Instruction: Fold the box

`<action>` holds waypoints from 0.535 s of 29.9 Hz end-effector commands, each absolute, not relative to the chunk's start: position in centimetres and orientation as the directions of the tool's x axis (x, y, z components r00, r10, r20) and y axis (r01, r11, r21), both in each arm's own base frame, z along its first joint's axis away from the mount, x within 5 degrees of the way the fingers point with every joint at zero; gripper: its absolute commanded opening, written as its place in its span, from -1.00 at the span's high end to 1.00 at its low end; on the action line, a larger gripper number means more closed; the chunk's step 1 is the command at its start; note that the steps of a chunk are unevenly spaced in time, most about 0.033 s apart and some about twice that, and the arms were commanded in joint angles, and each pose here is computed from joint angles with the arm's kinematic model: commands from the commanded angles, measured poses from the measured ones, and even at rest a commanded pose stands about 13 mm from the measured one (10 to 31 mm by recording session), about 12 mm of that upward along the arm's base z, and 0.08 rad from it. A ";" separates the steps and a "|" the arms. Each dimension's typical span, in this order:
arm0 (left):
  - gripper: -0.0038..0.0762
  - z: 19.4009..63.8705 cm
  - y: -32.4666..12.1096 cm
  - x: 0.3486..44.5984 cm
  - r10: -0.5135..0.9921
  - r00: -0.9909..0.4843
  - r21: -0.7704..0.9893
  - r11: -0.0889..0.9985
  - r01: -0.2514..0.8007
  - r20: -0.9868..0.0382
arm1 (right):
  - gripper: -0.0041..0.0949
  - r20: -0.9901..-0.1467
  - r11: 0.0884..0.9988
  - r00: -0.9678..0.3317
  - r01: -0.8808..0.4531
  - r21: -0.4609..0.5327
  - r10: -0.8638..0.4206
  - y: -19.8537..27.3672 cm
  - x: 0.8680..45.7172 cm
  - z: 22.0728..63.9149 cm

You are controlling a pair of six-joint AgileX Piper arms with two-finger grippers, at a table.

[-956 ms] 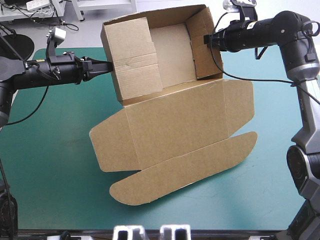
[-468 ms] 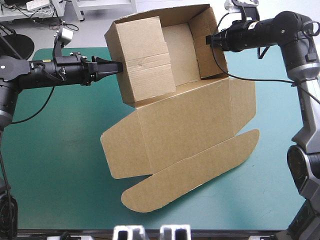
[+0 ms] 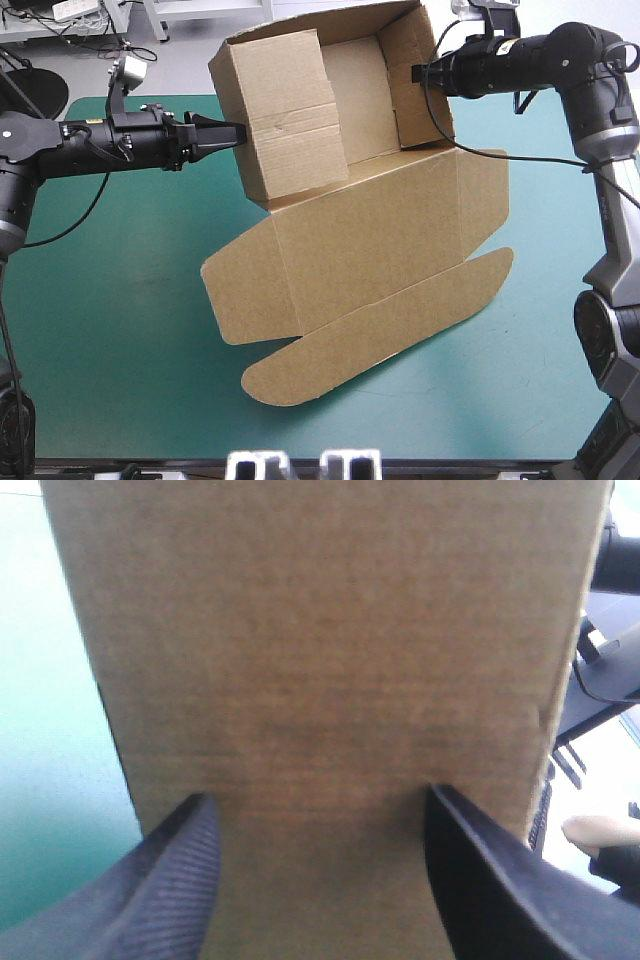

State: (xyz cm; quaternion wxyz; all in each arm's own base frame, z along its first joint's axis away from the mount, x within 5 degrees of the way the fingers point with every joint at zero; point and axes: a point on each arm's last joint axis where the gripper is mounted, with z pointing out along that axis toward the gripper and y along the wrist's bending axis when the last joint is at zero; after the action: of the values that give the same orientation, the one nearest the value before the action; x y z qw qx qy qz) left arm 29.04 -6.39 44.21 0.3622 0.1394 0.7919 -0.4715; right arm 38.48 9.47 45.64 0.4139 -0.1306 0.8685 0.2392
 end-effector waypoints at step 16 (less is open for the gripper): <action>-0.13 46.9 -6.6 28.2 -0.214 -0.597 -0.613 0.496 0.615 -0.773 | 0.94 -0.869 0.836 -0.481 -0.423 0.350 0.120 8.9 36.8 50.0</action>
State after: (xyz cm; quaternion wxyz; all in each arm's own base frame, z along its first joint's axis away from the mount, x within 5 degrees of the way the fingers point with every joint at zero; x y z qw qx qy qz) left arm 29.61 -6.17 44.41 0.3950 0.1276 0.7869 -0.4567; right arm 38.86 9.13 45.94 0.4341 -0.1110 0.8617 0.2383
